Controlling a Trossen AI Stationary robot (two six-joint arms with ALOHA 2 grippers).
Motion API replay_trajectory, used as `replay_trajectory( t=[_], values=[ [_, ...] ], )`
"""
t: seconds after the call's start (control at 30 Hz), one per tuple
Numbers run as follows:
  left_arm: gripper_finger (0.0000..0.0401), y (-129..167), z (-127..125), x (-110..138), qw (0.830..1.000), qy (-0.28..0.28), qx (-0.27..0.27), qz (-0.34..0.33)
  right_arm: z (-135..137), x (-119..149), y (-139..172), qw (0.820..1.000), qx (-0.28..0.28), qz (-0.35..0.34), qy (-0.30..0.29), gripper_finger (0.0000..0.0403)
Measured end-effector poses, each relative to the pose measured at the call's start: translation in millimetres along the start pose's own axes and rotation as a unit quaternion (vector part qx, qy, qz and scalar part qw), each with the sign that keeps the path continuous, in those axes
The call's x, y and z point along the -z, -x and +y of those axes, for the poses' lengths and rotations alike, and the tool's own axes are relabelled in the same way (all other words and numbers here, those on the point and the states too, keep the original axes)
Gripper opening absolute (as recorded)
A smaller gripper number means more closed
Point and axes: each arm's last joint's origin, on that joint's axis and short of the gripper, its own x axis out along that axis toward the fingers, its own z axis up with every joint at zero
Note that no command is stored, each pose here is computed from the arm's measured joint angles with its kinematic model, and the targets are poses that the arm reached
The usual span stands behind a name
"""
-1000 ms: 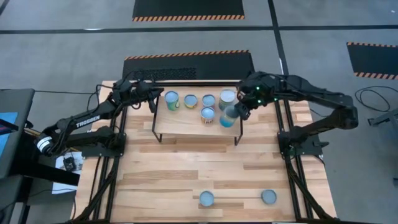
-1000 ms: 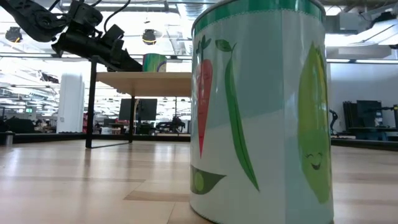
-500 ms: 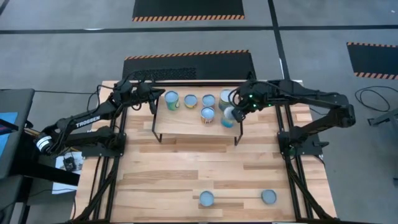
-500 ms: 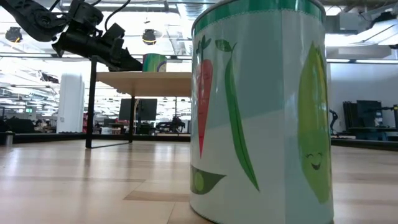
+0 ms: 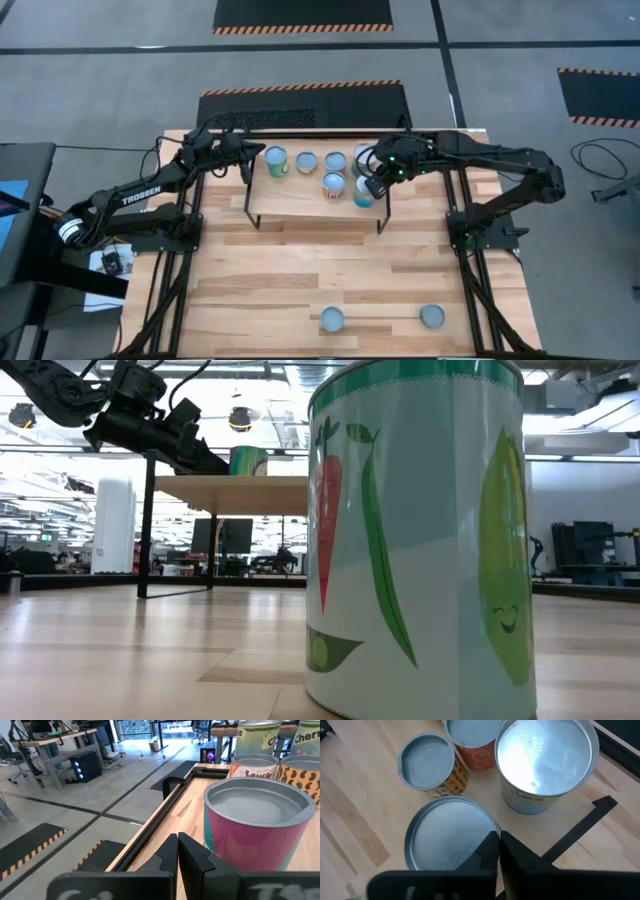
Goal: Pick and place cans onto a shelf
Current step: Put the blue can on the shelf, then adjust the shelf
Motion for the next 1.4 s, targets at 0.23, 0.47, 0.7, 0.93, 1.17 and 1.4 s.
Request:
replay_trajectory(
  t=[0.23,0.47,0.7,0.93,1.17,1.4],
  values=[
    [0.0002,0,0,0,1.0,0.0,0.0,0.001,-1,0,0,1.0,0.009,-0.007,0.004,0.0087],
    [0.0002,4,-1,-3,1.0,-0.005,0.003,-0.009,2,-6,16,0.998,0.018,-0.047,0.043,0.0141],
    [0.0002,18,-5,-12,1.0,-0.012,0.001,-0.026,6,4,49,0.986,0.019,-0.086,0.143,0.0128],
    [0.0002,34,-9,-17,0.999,-0.011,0.0,-0.032,30,58,28,0.961,-0.114,0.026,0.252,0.0017],
    [0.0002,41,-11,-22,0.999,-0.004,0.004,-0.052,51,101,-5,0.947,-0.131,0.079,0.282,0.0016],
    [0.0002,41,-13,-19,0.999,0.012,0.01,-0.036,50,110,-12,0.954,-0.074,0.066,0.283,0.001]
  ],
)
